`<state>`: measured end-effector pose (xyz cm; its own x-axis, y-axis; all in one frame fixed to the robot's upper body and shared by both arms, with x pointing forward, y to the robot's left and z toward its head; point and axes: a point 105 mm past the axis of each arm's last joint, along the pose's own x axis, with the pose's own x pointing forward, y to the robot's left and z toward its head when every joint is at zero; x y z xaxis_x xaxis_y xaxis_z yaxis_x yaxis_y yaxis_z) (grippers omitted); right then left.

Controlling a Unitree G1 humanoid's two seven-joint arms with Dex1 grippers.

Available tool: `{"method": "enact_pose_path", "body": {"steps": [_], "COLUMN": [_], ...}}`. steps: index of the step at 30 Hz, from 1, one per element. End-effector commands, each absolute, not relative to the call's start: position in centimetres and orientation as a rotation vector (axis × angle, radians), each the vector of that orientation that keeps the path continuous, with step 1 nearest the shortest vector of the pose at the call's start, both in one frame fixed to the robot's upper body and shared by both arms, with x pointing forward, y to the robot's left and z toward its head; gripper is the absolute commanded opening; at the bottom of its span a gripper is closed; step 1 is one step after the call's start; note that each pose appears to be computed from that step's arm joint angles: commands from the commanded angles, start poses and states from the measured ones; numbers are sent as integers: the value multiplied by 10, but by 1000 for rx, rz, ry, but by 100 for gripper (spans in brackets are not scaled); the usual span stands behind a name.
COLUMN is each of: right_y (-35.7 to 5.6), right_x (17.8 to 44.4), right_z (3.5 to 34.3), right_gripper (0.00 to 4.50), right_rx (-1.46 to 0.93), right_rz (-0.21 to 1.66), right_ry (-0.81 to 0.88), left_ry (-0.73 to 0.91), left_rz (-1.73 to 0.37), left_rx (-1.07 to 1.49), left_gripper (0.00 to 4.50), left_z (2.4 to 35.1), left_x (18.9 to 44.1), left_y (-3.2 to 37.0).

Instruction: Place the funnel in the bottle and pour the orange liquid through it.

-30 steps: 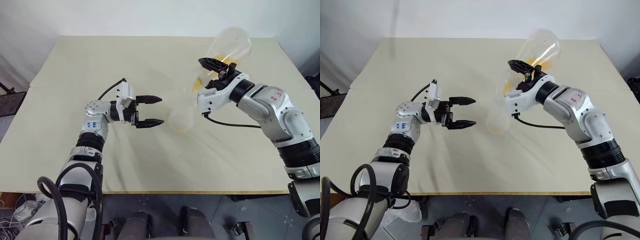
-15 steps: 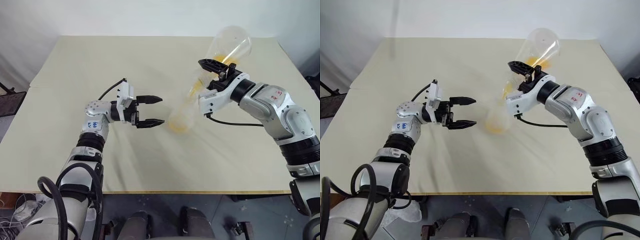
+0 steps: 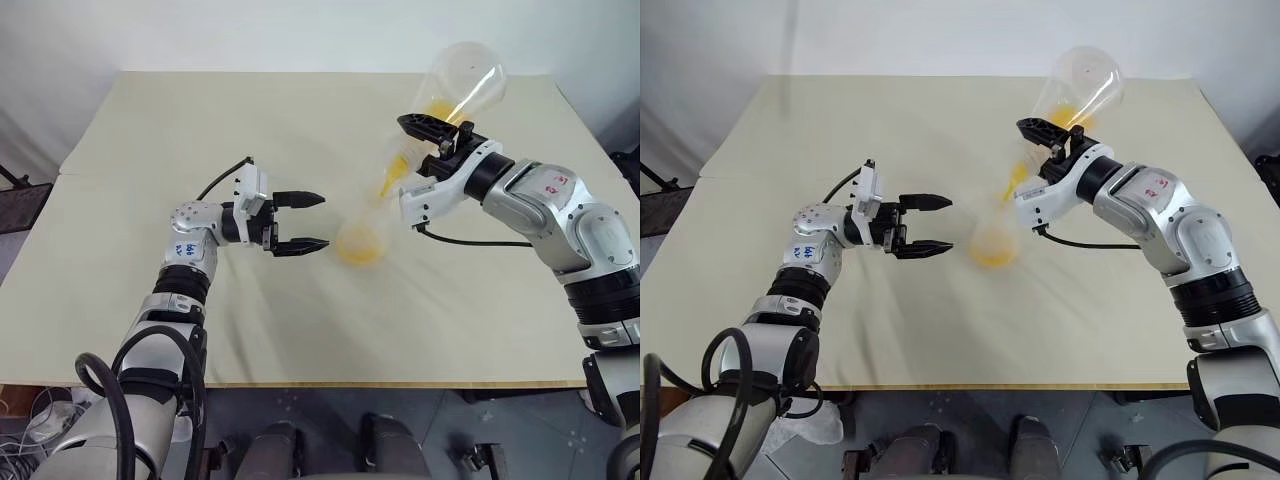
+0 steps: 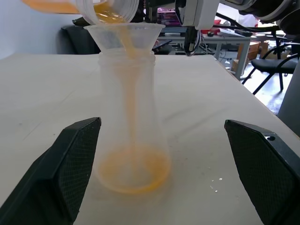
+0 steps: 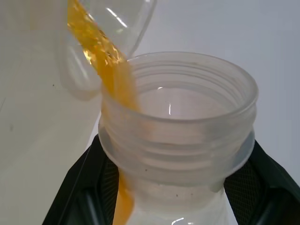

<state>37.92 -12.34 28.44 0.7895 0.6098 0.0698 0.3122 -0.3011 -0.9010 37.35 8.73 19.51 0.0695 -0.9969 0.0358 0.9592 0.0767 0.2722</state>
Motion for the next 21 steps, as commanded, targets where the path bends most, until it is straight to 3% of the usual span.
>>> {"method": "enact_pose_path", "body": {"steps": [1,21], "right_y": [-123,-117], "right_x": [373,373], "right_z": [309,307], "right_gripper": [255,255], "right_rx": [-1927,-1980], "right_rz": [272,294], "right_ry": [-780,-820], "left_ry": [-279,-332], "left_rz": [-1485,-1456], "left_rx": [201,187], "left_gripper": [450,450], "left_z": [206,217], "left_x": [373,376], "left_y": [87,88]}}
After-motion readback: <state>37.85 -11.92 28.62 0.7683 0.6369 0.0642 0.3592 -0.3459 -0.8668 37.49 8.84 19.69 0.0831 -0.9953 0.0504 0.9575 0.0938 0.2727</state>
